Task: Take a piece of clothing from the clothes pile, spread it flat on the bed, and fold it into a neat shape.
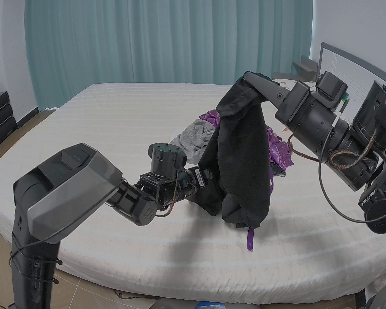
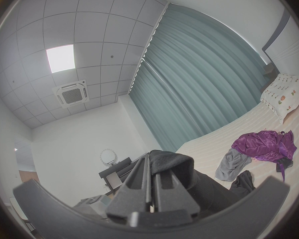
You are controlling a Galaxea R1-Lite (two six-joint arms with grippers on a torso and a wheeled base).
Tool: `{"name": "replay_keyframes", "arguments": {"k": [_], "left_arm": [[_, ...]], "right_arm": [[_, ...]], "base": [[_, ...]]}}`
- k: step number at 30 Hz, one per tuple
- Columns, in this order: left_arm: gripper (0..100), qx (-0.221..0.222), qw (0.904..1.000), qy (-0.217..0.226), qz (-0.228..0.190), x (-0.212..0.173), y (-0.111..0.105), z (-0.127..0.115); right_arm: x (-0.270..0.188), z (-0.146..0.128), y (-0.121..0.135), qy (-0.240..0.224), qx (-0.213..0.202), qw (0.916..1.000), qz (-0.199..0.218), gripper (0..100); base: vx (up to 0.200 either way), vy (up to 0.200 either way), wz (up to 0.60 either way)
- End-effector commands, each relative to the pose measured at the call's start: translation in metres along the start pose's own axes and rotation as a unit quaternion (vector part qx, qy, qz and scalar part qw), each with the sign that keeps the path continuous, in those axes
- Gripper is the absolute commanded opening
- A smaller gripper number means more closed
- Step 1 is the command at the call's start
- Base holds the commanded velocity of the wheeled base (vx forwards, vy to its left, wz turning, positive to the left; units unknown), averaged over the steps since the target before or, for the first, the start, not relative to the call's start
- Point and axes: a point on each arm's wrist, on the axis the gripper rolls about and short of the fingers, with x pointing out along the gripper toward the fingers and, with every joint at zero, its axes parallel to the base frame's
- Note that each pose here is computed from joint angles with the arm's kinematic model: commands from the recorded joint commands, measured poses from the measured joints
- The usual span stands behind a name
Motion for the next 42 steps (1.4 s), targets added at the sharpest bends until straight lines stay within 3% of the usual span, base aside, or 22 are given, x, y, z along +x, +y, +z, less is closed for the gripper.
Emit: {"name": "replay_keyframes", "arguments": {"k": [1, 6, 10, 18, 19, 24, 27, 32, 37, 42], "left_arm": [[100, 0.007, 0.9982, 0.005, 0.059, 0.039, 0.016, -0.020], [100, 0.038, 0.9953, 0.014, 0.088, 0.048, 0.025, -0.028], [100, 0.083, 0.9885, -0.004, 0.126, 0.062, 0.037, -0.035], [100, 0.086, 0.9880, -0.013, 0.128, 0.069, 0.033, -0.033], [0, 0.085, 0.9881, -0.012, 0.127, 0.068, 0.033, -0.033], [0, 0.082, 0.9884, -0.002, 0.128, 0.062, 0.034, -0.034], [0, 0.080, 0.9886, 0.009, 0.127, 0.043, 0.032, -0.026], [0, 0.036, 0.9926, 0.018, 0.115, -0.003, 0.024, -0.002], [0, 0.011, 0.9939, -0.008, 0.110, -0.041, 0.015, 0.027], [0, -0.022, 0.9919, -0.084, 0.093, -0.092, 0.000, 0.080]], "right_arm": [[-0.006, 0.011, 0.000, -0.013, -0.004, 0.9999, -0.002, 0], [-0.006, 0.015, -0.013, -0.018, -0.011, 0.9996, -0.019, 0], [-0.006, 0.019, -0.027, -0.023, -0.016, 0.9989, -0.038, 0], [-0.005, 0.017, -0.043, -0.021, -0.020, 0.9976, -0.063, 0], [-0.005, 0.017, -0.046, -0.022, -0.021, 0.9974, -0.066, 0], [-0.006, 0.016, -0.056, -0.021, -0.020, 0.9962, -0.083, 0], [-0.006, 0.015, -0.064, -0.021, 0.002, 0.9954, -0.093, 0], [-0.005, 0.014, -0.088, -0.022, 0.004, 0.9915, -0.128, 0], [0.000, 0.010, -0.110, -0.023, -0.003, 0.9874, -0.156, 0], [0.019, 0.029, -0.126, -0.082, -0.032, 0.9788, -0.185, 0]], "base": [[0.000, 0.000, 0.00], [0.000, 0.000, 0.00], [0.000, 0.000, 0.00], [0.000, 0.000, 0.00], [0.000, 0.000, 0.00], [0.000, 0.000, 0.00], [0.000, 0.000, 0.00], [0.000, 0.000, 0.00], [0.000, 0.000, 0.00], [0.000, 0.000, 0.00]]}}
